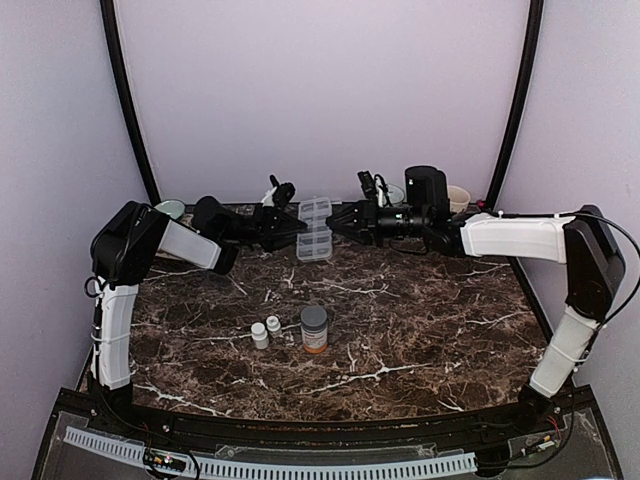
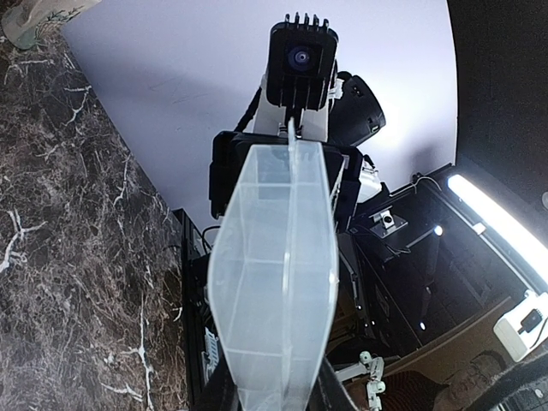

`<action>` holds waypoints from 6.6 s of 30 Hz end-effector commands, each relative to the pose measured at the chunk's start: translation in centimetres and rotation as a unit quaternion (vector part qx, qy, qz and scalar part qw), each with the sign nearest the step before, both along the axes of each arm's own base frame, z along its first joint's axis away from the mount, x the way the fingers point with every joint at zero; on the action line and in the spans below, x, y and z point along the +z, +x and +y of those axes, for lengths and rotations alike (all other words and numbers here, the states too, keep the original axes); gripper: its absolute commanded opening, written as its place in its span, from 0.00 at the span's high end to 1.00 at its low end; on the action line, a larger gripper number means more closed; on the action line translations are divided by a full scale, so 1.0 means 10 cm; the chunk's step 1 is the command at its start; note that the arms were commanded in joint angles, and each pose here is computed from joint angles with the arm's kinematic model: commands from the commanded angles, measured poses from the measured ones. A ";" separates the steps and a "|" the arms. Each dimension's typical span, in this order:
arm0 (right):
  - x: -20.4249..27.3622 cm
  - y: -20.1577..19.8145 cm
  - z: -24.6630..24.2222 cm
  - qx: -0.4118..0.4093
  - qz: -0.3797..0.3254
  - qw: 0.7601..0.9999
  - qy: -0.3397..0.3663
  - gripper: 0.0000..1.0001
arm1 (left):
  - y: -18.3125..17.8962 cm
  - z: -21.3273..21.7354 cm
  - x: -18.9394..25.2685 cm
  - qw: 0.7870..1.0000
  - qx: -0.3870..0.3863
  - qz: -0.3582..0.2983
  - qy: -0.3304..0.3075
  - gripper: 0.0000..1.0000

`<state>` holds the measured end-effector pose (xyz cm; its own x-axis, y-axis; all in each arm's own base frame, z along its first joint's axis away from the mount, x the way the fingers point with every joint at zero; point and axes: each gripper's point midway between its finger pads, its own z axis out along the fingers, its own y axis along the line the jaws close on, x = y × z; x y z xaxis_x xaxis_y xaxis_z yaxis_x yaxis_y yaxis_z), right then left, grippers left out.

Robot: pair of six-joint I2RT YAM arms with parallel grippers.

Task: Sort the pills into containers
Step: Open the lid of the pill container, then adjust the lid of the pill container.

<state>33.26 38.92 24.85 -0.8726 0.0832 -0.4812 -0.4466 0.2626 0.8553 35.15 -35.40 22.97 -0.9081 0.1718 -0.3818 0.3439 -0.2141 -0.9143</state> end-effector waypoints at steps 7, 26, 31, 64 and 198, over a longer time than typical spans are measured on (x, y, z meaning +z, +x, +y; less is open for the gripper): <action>-0.01 0.04 -0.08 -0.024 -0.025 0.998 -0.057 1.00 | -0.02 0.01 0.11 0.998 0.010 -0.055 -0.015 1.00; -0.29 0.22 -0.16 -0.071 -0.029 0.981 -0.178 1.00 | 0.12 0.02 0.01 0.998 0.038 -0.055 0.008 1.00; -0.39 0.24 -0.17 -0.081 -0.030 0.973 -0.212 1.00 | 0.14 0.01 -0.02 0.997 0.043 -0.054 0.015 1.00; -0.67 0.22 -0.18 -0.074 -0.009 0.971 -0.228 1.00 | 0.22 0.20 -0.28 0.996 0.073 -0.029 0.030 0.93; -1.92 0.39 -0.43 -0.116 0.011 0.921 -0.372 0.78 | 0.94 -0.46 -1.19 0.829 0.185 -0.130 0.512 0.01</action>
